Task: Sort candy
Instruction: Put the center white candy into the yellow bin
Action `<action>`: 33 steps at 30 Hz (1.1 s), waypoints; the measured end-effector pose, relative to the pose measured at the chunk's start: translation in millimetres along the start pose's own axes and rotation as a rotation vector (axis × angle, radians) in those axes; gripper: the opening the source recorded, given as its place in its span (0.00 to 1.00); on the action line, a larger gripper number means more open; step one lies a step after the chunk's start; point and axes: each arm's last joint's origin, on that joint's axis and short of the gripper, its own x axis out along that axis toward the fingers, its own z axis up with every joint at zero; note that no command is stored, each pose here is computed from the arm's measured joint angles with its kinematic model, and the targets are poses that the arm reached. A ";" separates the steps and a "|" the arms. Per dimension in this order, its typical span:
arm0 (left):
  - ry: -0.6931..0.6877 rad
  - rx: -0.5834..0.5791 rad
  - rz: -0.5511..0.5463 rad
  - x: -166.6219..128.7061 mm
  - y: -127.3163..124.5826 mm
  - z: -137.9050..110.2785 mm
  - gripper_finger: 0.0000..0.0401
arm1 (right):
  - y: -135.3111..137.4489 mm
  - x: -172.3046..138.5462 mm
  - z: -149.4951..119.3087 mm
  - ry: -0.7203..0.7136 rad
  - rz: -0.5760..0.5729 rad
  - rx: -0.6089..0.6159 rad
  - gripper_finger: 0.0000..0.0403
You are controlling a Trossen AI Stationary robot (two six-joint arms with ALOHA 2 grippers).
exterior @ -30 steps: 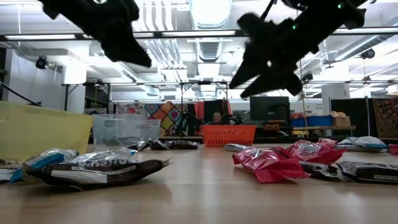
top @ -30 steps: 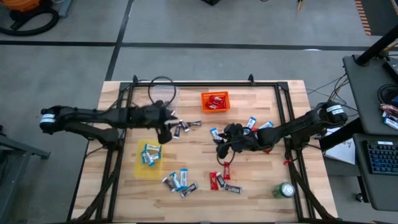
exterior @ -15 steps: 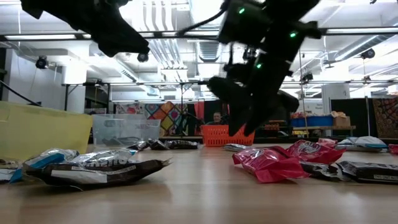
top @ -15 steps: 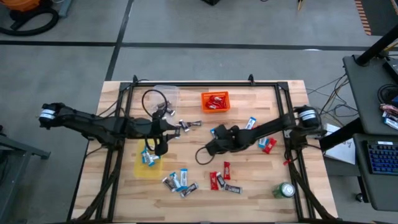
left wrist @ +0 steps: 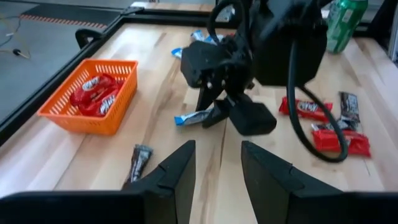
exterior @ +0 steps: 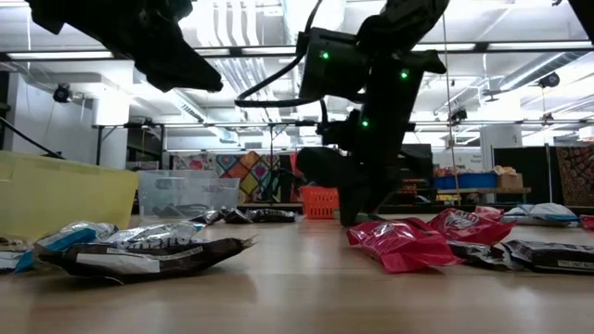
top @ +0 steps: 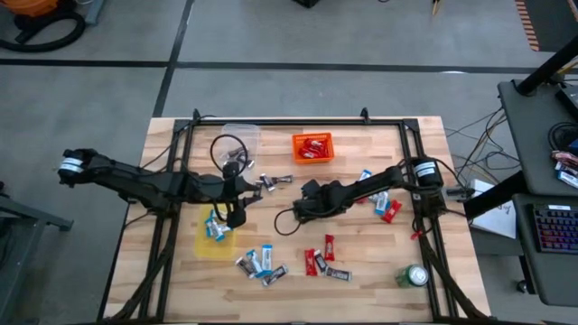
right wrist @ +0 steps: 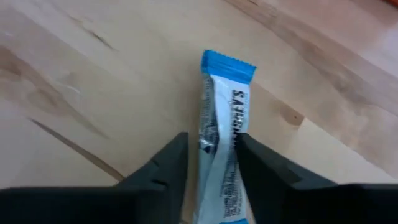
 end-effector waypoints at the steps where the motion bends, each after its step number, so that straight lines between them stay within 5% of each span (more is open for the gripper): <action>1: -0.002 -0.003 0.000 0.7 -0.3 0.1 0.28 | -0.3 0.3 0.3 0.002 0.001 -0.002 0.25; 5: -0.013 -0.004 -0.013 1.7 -2.7 -1.0 0.28 | -1.3 -3.1 1.5 -0.001 0.006 -0.059 0.07; 11: -0.052 -0.010 -0.077 3.2 -8.9 -9.8 0.28 | -1.1 -15.3 3.6 0.037 0.095 -0.161 0.04; 25: -0.153 0.041 -0.299 16.1 -33.1 -36.3 0.32 | 41.8 -69.4 14.3 -0.174 0.818 -0.445 0.04; 33: -0.071 0.087 -0.356 27.6 -49.3 -51.3 0.54 | 51.8 -82.1 19.5 -0.288 0.992 -0.503 0.04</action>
